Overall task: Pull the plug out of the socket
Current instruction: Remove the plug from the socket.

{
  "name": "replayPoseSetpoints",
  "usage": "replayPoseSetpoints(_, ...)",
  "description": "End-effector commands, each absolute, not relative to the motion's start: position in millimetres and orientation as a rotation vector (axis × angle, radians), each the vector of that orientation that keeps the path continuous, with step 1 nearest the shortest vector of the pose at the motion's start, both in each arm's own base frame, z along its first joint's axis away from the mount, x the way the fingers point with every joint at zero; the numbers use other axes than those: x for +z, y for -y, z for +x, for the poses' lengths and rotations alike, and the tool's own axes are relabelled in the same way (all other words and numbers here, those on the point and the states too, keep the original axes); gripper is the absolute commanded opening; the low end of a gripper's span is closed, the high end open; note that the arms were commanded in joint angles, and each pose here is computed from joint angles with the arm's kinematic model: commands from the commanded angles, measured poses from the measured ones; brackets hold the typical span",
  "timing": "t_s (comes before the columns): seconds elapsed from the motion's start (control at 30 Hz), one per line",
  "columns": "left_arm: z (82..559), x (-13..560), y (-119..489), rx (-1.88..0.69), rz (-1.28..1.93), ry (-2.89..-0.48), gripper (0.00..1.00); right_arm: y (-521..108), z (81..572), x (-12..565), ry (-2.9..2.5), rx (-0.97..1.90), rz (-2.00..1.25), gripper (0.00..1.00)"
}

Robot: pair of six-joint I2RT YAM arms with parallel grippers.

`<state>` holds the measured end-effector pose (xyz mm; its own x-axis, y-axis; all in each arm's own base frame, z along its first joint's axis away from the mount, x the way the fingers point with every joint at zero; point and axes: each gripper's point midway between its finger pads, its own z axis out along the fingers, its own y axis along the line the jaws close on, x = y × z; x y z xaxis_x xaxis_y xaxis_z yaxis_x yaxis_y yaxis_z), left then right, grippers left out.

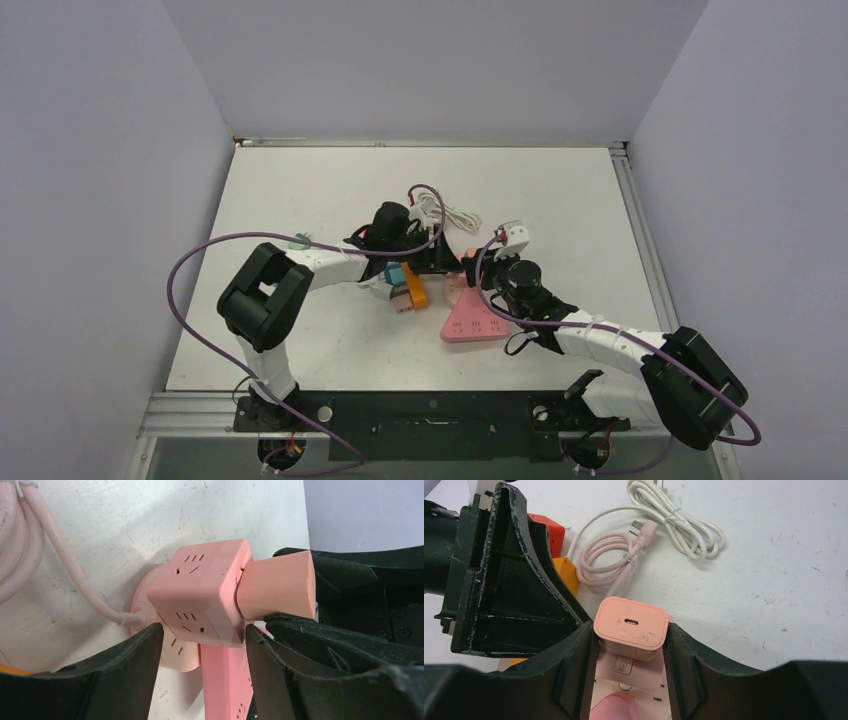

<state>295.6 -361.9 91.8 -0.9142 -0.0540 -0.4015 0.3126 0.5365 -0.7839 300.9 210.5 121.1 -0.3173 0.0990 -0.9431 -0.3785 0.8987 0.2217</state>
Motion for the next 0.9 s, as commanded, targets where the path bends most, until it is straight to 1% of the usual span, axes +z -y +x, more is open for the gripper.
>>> replayPoseSetpoints(0.0, 311.2, 111.4, 370.1, -1.352, 0.234, -2.318, 0.57, -224.3, 308.4, 149.7, -1.751, 0.522, -0.198, 0.05)
replayPoseSetpoints(0.17, 306.5, 103.8, 370.3, -1.343, 0.236, -2.351, 0.51, -225.2, 307.5, 149.9, -1.75, 0.506, -0.202, 0.05)
replayPoseSetpoints(0.47, 278.8, 57.2, 360.3, -1.252, 0.232, -2.549, 0.39, -230.6, 306.7, 146.1, -1.761, 0.476, -0.228, 0.05)
replayPoseSetpoints(0.87, 266.0, 32.3, 360.6, -1.172, 0.283, -2.649, 0.33, -226.7, 308.0, 144.3, -1.782, 0.457, -0.188, 0.05)
